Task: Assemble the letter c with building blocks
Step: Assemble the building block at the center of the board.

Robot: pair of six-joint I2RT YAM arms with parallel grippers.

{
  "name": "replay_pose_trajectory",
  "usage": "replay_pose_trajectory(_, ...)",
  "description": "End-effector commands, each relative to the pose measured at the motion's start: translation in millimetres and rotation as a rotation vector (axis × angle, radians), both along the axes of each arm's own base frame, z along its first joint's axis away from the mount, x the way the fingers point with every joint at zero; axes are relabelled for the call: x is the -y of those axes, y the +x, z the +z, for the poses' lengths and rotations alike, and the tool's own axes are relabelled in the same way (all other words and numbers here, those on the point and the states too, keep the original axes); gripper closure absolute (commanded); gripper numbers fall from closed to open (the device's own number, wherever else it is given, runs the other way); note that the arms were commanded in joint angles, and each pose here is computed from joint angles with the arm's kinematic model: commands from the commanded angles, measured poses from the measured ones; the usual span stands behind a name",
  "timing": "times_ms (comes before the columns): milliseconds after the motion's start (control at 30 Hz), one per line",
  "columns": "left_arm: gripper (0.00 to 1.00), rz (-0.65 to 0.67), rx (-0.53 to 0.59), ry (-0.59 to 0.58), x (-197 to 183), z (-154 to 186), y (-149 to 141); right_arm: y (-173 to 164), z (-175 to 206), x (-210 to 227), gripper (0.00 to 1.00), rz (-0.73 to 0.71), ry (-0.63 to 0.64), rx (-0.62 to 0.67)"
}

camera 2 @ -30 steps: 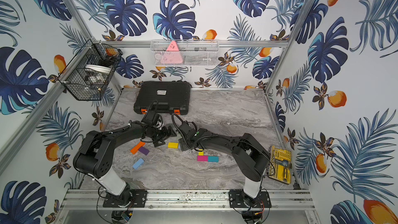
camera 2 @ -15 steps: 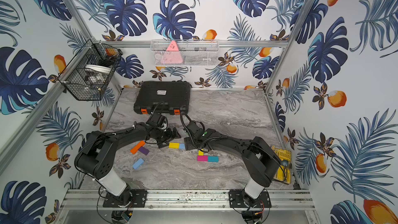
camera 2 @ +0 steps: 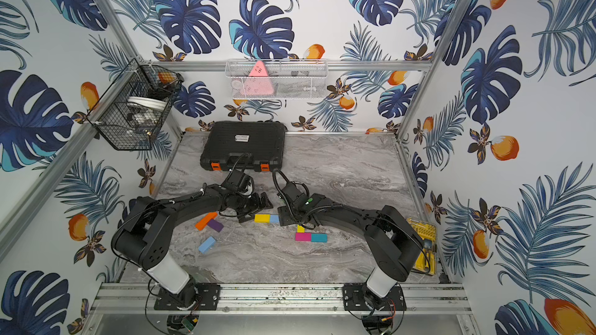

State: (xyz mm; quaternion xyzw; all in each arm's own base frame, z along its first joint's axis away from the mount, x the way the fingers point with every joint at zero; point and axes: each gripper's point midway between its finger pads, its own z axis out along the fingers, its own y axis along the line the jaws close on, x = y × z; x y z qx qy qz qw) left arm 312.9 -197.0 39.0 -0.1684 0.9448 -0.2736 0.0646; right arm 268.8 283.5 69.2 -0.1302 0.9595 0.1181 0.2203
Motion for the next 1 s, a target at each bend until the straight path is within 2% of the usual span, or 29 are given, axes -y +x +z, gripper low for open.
replay_pose_trajectory(0,0.01,0.022,-0.044,0.032,-6,-7,-9,1,4,-3,0.23,-0.01,0.026,0.007)
replay_pose_trajectory(167,0.01,0.015,-0.041,0.046,-7,-5,-7,1,4,-2,0.22,-0.012,0.031,0.004)
replay_pose_trajectory(333,0.01,0.014,-0.004,0.086,-18,14,6,0,10,-3,0.19,-0.01,0.048,0.005)
replay_pose_trajectory(533,0.01,0.096,0.044,0.183,-73,52,17,-3,22,-11,0.14,0.004,0.108,0.001)
replay_pose_trajectory(700,0.01,0.207,0.028,0.298,-130,68,0,-7,29,-24,0.13,0.043,0.176,-0.014)
replay_pose_trajectory(967,0.01,0.306,-0.052,0.389,-174,61,-31,-15,32,-38,0.13,0.101,0.257,-0.035)
